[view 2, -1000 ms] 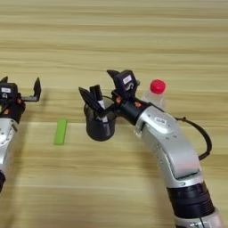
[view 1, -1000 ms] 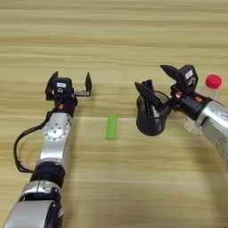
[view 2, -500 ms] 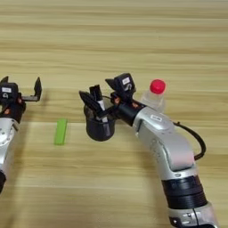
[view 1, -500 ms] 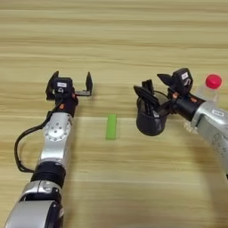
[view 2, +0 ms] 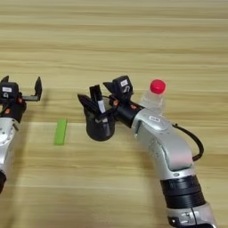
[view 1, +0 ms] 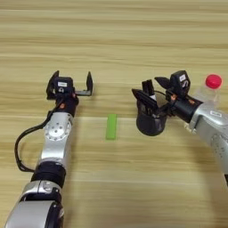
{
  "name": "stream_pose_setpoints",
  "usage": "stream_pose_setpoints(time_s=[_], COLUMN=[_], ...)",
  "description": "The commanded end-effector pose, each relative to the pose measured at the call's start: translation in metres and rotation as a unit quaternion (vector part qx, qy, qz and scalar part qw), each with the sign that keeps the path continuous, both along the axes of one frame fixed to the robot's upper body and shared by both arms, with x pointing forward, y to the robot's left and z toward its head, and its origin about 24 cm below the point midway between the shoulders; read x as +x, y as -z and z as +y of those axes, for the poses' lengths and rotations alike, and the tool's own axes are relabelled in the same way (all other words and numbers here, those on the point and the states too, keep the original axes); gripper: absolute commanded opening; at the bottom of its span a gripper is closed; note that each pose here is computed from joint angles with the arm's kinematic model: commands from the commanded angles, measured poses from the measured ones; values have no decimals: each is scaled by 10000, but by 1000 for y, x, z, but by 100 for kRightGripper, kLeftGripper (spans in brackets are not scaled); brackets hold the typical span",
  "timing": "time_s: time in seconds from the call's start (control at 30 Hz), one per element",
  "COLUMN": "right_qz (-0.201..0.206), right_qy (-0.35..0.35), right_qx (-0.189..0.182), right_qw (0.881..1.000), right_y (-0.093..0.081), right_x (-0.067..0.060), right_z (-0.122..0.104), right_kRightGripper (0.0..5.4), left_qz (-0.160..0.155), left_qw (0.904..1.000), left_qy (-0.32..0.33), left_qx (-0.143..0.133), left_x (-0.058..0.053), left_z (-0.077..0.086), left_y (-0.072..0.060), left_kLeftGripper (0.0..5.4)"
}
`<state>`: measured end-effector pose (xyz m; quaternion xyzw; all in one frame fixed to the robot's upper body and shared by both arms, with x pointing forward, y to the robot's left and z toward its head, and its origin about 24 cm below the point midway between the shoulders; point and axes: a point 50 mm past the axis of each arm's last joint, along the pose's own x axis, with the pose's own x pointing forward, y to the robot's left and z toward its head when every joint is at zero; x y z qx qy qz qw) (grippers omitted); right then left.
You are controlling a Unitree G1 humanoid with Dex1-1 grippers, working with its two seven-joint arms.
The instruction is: Move the objects on the table
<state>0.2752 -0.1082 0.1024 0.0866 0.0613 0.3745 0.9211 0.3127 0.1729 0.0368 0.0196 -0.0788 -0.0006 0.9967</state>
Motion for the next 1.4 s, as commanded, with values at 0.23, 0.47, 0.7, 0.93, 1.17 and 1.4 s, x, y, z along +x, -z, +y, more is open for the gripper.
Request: stream_pose_setpoints(time_s=[0.23,0.47,0.7,0.93,1.17,1.4], right_qz=[-220,-251,-97,72,142,224], right_qy=[-121,-197,-305,-270,-264,-269], right_qx=[53,45,52,13,-9,-23], right_qw=[9997,9995,9995,9996,9996,9994], right_y=[-14,-15,-10,-2,3,8], right_x=[-17,-25,-29,-25,-22,-20], right_z=[-1,1,4,4,5,6], right_kRightGripper=[538,538,538,538,538,538], left_qz=[56,53,47,39,38,32], left_qw=[10000,10000,10000,10000,10000,10000], left_qy=[-6,-4,-6,-9,-11,-15], left_qx=[53,53,53,51,50,48], left_x=[-1,-1,-1,-1,-1,-1], left_z=[-1,-1,-1,-1,-1,-1], left_y=[1,1,1,1,0,0], left_kLeftGripper=[540,540,540,540,540,540])
